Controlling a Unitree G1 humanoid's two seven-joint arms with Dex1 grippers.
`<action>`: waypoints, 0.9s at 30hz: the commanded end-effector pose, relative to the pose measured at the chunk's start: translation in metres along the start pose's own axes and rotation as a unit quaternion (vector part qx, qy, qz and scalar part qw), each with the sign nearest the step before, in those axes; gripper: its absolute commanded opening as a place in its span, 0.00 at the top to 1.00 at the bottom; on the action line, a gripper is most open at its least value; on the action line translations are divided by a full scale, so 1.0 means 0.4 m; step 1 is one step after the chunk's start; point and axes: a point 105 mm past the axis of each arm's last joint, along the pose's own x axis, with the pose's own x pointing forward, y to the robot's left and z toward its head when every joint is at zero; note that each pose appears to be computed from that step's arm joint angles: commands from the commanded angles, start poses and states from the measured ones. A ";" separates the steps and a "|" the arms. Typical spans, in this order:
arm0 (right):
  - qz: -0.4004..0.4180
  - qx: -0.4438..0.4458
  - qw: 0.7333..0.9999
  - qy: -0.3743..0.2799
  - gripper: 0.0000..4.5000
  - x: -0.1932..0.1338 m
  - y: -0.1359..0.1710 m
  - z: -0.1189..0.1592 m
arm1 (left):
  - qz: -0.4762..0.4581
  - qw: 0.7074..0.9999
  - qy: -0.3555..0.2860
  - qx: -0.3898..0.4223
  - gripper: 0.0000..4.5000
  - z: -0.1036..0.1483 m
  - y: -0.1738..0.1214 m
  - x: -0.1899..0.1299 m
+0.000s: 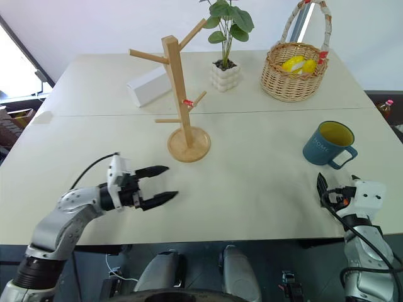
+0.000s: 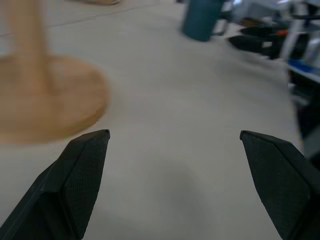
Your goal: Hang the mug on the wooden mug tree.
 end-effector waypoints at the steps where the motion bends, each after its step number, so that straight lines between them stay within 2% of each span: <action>1: -0.062 -0.013 0.998 -0.028 0.01 0.010 -0.032 0.026 | -0.048 0.998 -0.016 0.035 0.00 0.040 -0.039 0.063; 7: -0.098 -0.015 0.994 -0.041 0.01 0.030 -0.041 0.034 | -0.064 0.996 -0.039 0.047 0.00 0.068 -0.050 0.103; 27: -0.123 0.002 0.992 -0.043 0.01 0.085 -0.036 0.032 | -0.077 0.995 -0.039 0.058 0.00 0.068 -0.059 0.098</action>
